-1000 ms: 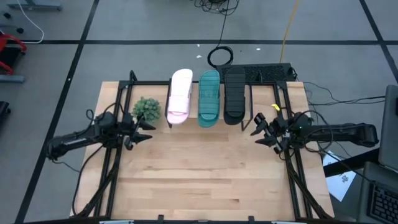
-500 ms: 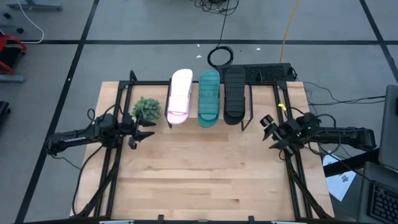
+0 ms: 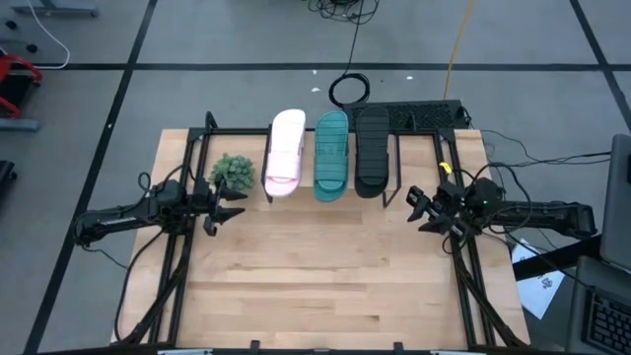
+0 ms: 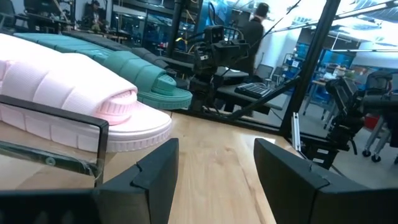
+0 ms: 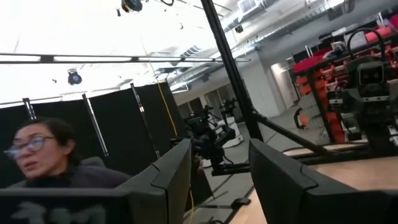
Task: Pick and place slides into the shelf
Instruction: Return to Home Position
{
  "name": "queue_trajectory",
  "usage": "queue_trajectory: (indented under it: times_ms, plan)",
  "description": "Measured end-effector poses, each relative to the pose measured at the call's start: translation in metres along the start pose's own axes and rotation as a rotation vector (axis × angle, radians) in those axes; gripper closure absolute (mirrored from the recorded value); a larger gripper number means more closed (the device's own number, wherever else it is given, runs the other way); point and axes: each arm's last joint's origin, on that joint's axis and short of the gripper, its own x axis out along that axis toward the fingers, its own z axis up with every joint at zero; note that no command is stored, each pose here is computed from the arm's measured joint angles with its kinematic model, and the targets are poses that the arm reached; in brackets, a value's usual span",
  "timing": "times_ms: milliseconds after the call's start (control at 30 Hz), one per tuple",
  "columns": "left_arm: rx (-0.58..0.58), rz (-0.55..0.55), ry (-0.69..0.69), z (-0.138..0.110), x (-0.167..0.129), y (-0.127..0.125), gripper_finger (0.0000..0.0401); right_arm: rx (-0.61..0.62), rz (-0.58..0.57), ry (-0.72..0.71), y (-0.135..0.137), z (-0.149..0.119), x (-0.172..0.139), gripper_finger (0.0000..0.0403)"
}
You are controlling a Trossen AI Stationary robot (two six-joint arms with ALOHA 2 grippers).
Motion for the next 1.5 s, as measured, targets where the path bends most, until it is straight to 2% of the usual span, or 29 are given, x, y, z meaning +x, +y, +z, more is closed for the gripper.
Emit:
queue_trajectory:
  times_ms: [333,767,1133,1200,1267,1300,1367,1500]
  plan:
    - [0.000,-0.001,0.000,0.000,0.000,0.000,0.0192,-0.023,0.013,-0.011,0.004,0.001,-0.002,0.0250]
    - [0.002,-0.001,-0.001,0.000,0.000,0.000,0.0192,-0.140,0.101,-0.119,0.025,0.012,-0.014,0.0250]
    - [0.002,-0.001,-0.001,0.000,0.000,0.000,0.0192,-0.192,0.179,-0.162,0.037,0.015,-0.019,0.0250]
    - [0.002,-0.001,-0.001,0.000,0.000,0.000,0.0192,-0.252,0.213,-0.114,0.038,0.012,-0.019,0.0250]
    - [0.002,-0.001,-0.001,0.000,0.000,0.000,0.0192,-0.248,0.253,-0.002,0.035,0.004,-0.018,0.0250]
    - [0.002,-0.001,-0.002,0.000,0.000,0.000,0.0192,-0.206,0.242,0.056,0.031,-0.001,-0.018,0.0250]
    - [0.002,-0.001,-0.002,0.000,0.000,0.000,0.0192,-0.123,0.153,0.140,0.021,-0.012,-0.017,0.0250]
    - [0.002,-0.001,-0.002,0.000,0.000,0.000,0.0192,-0.068,-0.202,0.238,0.000,-0.034,-0.021,0.0250]
